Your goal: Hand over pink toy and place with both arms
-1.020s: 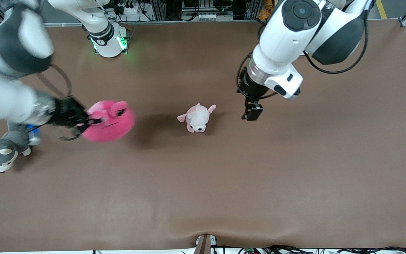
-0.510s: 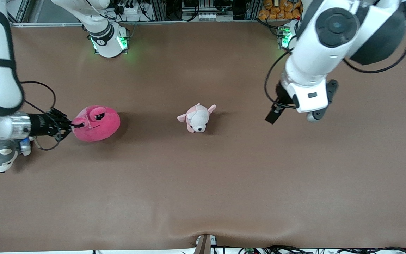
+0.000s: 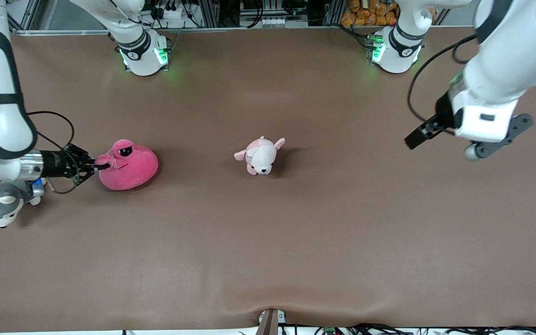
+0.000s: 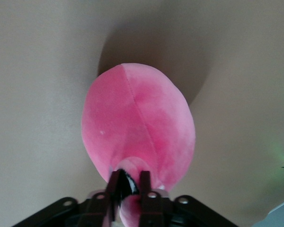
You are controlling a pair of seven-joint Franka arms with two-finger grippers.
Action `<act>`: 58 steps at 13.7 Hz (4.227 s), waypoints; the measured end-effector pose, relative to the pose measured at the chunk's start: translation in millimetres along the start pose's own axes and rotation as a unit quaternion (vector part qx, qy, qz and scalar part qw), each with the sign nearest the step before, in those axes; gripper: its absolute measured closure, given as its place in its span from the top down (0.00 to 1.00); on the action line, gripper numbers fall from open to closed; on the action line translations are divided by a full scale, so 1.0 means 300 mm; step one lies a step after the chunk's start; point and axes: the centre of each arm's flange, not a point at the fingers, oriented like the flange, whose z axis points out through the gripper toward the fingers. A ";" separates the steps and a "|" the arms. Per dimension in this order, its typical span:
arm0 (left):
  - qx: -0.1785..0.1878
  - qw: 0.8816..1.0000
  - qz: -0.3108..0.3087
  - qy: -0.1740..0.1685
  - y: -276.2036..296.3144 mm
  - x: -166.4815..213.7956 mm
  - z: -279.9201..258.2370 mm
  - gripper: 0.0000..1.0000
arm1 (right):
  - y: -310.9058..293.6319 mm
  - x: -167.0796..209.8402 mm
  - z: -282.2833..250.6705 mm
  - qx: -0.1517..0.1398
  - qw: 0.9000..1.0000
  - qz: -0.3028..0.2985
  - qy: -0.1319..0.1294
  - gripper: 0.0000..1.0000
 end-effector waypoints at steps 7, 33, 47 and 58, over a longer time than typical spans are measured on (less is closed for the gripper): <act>-0.005 0.998 0.061 0.004 -0.200 0.083 -0.064 1.00 | -0.114 -0.497 -0.592 0.019 0.974 -0.224 0.035 1.00; -0.010 0.980 0.201 0.001 -0.512 -0.119 -0.112 1.00 | 0.199 -1.024 -0.785 -0.135 0.790 -0.551 0.233 1.00; -0.005 0.978 0.208 -0.015 -0.530 -0.076 -0.085 1.00 | 0.199 -1.018 -0.786 -0.136 0.791 -0.550 0.232 1.00; -0.005 0.978 0.208 -0.015 -0.530 -0.078 -0.088 1.00 | 0.202 -1.006 -0.787 -0.136 0.793 -0.547 0.230 1.00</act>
